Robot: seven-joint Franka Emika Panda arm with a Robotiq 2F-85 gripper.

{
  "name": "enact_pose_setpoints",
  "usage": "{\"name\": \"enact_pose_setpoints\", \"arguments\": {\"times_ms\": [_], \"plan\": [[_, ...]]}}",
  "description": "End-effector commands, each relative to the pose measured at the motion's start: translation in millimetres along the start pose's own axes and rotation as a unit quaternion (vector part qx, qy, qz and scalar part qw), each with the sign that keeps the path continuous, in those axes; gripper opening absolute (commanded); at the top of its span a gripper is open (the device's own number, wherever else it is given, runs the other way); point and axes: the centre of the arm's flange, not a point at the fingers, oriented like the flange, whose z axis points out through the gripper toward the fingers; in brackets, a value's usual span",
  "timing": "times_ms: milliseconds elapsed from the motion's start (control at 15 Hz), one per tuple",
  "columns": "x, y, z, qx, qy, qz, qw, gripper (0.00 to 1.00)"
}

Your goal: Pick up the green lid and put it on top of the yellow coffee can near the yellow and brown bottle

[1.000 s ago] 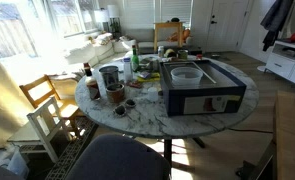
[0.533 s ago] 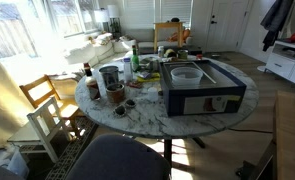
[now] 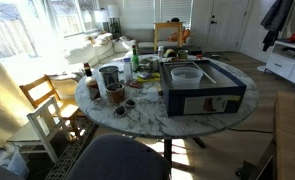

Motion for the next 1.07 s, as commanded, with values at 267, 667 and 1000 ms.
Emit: {"name": "enact_pose_setpoints", "arguments": {"times_ms": [267,667,1000], "plan": [[22.3,47.2,-25.2,0.015,0.018,0.026,0.9994,1.00],[55.9,175.5,-55.5,0.036,0.059,0.111,0.9914,1.00],[65.9,269.9,-19.6,0.010,0.039,0.138,0.9896,1.00]]}}
